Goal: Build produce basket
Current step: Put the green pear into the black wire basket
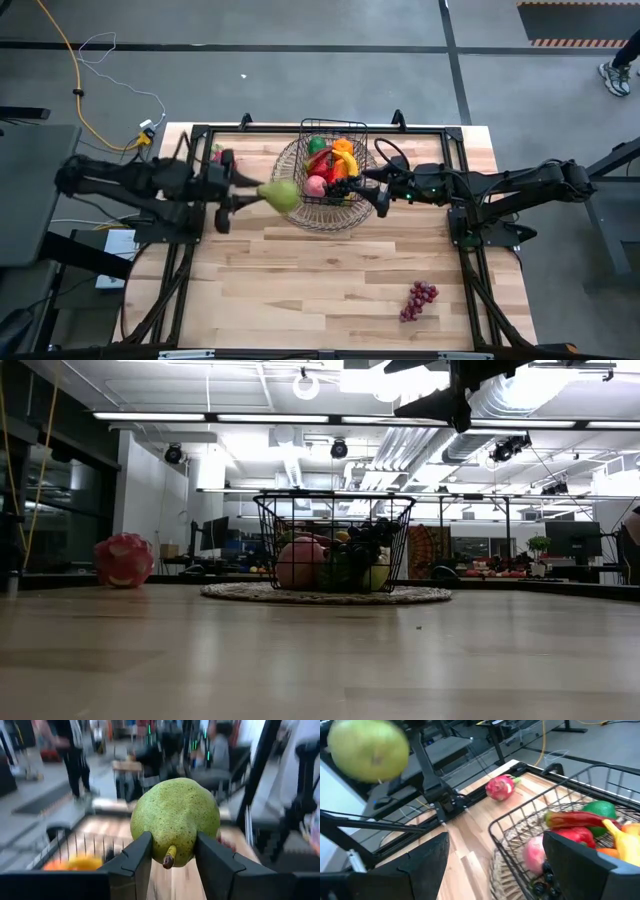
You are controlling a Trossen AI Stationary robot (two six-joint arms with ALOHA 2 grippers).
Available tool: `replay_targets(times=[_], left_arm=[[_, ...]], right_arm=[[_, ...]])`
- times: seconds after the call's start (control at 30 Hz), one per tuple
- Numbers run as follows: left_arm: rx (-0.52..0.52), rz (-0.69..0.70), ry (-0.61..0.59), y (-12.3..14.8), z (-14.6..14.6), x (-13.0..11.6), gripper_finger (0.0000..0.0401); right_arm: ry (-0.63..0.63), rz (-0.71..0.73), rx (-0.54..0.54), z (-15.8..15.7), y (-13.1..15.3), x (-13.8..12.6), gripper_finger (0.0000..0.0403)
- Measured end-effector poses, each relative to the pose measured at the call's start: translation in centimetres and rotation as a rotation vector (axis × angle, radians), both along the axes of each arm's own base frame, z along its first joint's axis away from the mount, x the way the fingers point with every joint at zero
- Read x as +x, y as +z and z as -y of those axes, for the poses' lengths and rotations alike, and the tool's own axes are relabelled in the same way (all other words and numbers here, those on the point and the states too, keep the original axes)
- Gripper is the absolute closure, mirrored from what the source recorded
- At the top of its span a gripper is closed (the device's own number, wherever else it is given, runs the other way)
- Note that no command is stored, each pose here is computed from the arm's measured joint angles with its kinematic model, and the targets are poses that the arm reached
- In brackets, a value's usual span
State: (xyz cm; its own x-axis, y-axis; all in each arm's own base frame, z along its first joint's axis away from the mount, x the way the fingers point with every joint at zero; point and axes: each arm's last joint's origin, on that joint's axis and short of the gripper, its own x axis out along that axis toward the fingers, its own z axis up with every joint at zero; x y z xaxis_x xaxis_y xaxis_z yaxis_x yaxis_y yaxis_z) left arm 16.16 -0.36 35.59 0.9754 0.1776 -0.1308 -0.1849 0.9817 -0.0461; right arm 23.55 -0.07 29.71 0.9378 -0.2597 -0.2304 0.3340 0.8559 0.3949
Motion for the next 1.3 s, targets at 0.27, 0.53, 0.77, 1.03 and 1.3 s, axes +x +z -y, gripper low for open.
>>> replay_targets(times=[0.27,0.53,0.77,1.03,1.3], left_arm=[[-0.092,0.213,0.027,-2.5,-3.8,2.3,0.0275],[-0.15,0.2,0.035,-4.4,-5.2,4.8,0.0275],[-0.148,0.187,0.041,-5.2,-5.5,6.1,0.0274],[-0.129,0.036,0.099,-5.1,-7.6,9.4,0.0274],[-0.077,-0.377,0.309,-5.9,-13.8,14.2,0.0274]], right_arm=[[0.077,0.088,-0.063,-0.2,1.0,0.2,0.0091],[0.088,0.146,-0.187,-0.2,1.9,0.3,0.0091],[0.088,0.161,-0.205,-0.2,2.0,0.3,0.0091],[0.075,0.26,-0.172,-0.2,2.9,0.3,0.0091],[0.051,0.25,-0.206,-0.1,2.9,0.3,0.0091]])
